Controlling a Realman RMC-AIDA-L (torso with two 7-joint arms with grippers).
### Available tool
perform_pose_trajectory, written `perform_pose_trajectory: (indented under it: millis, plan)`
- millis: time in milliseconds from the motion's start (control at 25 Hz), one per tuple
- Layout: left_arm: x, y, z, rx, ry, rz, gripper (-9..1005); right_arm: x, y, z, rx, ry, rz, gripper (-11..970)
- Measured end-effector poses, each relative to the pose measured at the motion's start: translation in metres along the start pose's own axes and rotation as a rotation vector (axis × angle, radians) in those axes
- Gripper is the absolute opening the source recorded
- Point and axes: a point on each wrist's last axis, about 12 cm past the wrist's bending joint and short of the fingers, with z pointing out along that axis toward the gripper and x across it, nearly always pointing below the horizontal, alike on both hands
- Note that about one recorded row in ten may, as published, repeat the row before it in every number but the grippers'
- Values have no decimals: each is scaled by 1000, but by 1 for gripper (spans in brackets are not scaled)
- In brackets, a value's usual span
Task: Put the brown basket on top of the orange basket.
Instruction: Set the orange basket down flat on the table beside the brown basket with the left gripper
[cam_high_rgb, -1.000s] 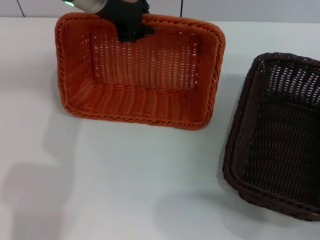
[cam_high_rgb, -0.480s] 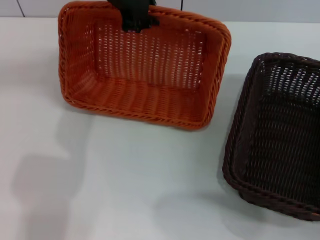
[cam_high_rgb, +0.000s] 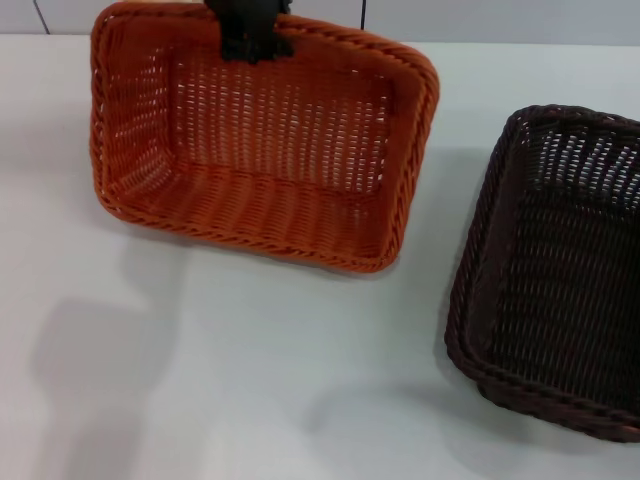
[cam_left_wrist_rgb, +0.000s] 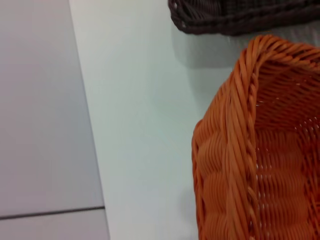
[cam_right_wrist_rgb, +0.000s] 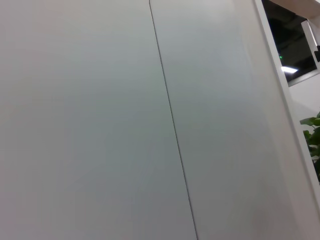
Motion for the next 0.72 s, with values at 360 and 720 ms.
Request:
perform_pose_trajectory:
  millis: [360, 720]
  plan:
    - [-3, -4, 0, 87, 61, 2, 213, 0, 3, 1, -7, -2, 6, 830]
    - [-1, 0, 22, 50, 84, -71, 240, 1, 7, -1, -34, 10, 11, 829]
